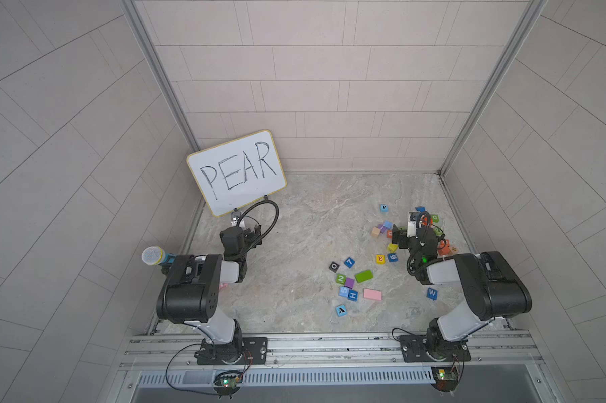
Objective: Spell the uppercase word “pear” with letter blocks
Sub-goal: Pick up the letter block from the center of the board.
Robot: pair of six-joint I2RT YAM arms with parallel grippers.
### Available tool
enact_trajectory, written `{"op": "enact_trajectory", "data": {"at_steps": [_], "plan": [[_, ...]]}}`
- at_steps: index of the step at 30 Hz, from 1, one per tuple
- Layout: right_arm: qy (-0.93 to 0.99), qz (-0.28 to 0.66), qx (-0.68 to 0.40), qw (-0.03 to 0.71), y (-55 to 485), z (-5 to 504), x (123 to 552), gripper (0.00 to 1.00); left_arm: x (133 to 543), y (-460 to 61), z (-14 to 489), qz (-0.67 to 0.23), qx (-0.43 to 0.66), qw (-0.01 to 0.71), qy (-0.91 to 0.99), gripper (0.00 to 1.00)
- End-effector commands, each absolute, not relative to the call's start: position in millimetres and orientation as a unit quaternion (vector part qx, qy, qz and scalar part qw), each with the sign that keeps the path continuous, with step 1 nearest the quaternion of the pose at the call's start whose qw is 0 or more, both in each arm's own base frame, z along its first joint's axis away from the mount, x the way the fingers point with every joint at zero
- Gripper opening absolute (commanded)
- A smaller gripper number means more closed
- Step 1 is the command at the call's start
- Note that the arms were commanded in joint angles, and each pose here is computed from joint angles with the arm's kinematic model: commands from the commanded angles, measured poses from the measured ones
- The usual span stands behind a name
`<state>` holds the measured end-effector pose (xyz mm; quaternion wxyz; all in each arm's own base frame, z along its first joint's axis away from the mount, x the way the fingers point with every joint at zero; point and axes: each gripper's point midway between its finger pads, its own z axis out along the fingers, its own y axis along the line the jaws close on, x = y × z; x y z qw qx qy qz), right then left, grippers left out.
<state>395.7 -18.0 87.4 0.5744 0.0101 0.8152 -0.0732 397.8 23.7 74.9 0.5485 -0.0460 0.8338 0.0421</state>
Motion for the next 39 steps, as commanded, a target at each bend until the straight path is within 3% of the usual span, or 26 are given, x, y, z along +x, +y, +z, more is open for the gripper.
{"op": "enact_trajectory", "data": {"at_steps": [1, 39], "plan": [[0.813, -0.077, 0.015, 0.576, -19.9, 90.8, 395.1, 1.00, 400.1, 20.8, 85.9, 0.043, -0.041, 0.565, 0.823, 1.00], [0.813, -0.077, 0.013, 0.577, -19.0, 91.5, 395.2, 1.00, 398.7, 22.2, 86.0, 0.047, -0.043, 0.560, 0.826, 1.00]]}}
